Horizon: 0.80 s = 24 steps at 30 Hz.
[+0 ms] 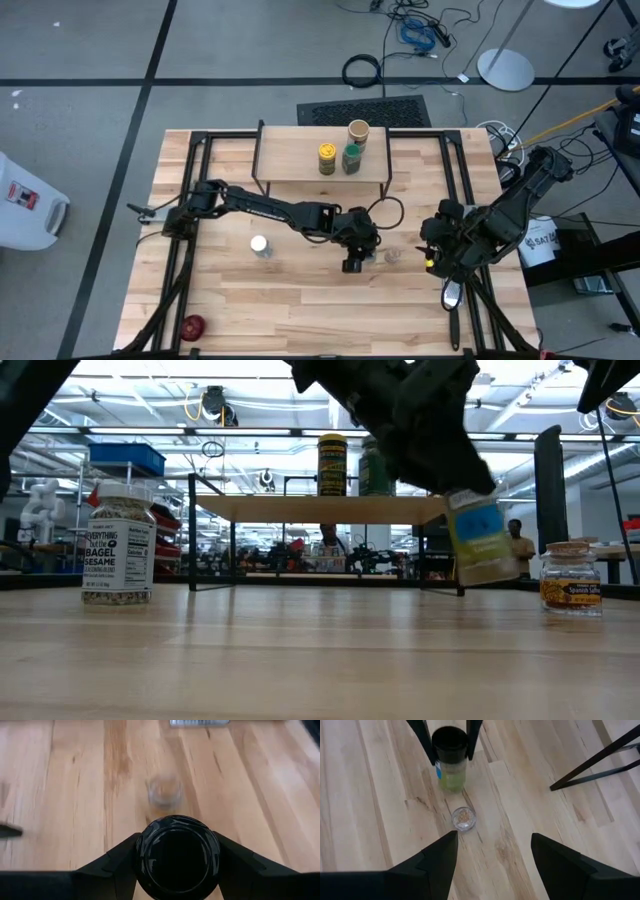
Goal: Shelf spices
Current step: Remove the black seasoning bottle from the shelf
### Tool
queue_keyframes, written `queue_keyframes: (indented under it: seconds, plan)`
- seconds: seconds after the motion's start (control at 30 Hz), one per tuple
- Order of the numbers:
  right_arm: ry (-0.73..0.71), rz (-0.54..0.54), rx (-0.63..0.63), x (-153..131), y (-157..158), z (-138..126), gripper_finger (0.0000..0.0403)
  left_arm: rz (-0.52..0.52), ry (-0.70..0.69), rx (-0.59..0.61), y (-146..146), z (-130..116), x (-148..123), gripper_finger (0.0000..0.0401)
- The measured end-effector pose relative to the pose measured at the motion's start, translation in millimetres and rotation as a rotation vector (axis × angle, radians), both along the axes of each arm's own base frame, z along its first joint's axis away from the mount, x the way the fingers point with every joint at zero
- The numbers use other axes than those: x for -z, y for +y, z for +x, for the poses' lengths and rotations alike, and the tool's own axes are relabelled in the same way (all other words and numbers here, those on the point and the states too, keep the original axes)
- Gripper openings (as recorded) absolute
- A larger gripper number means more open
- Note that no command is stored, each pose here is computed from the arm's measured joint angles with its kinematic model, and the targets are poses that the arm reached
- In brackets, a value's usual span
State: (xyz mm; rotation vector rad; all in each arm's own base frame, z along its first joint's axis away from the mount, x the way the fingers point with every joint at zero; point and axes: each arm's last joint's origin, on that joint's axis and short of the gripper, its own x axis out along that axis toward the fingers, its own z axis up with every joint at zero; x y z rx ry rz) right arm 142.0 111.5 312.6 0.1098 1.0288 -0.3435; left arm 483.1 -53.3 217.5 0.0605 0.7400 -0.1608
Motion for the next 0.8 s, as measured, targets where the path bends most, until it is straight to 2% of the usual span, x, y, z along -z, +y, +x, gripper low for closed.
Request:
queue_keyframes:
  seconds: [0.17, 0.33, 0.63, 0.8]
  plan:
    - [0.001, 0.001, 0.001, 0, 0, 0, 0.024, 0.002, -0.035, 0.001, 1, 7, 9, 0.0216]
    - [0.002, 0.003, 0.0, 0, 0, 0, 0.024, 0.015, -0.012, 0.008, 1, 8, 18, 0.0216]
    - [0.001, 0.0, -0.001, 0, 0, 0, 0.024, 0.018, -0.038, 0.013, 0, 10, 16, 0.0217]
    - [0.001, 0.0, -0.001, 0, 0, 0, 0.024, 0.017, -0.046, 0.013, 0, 11, 16, 0.0234]
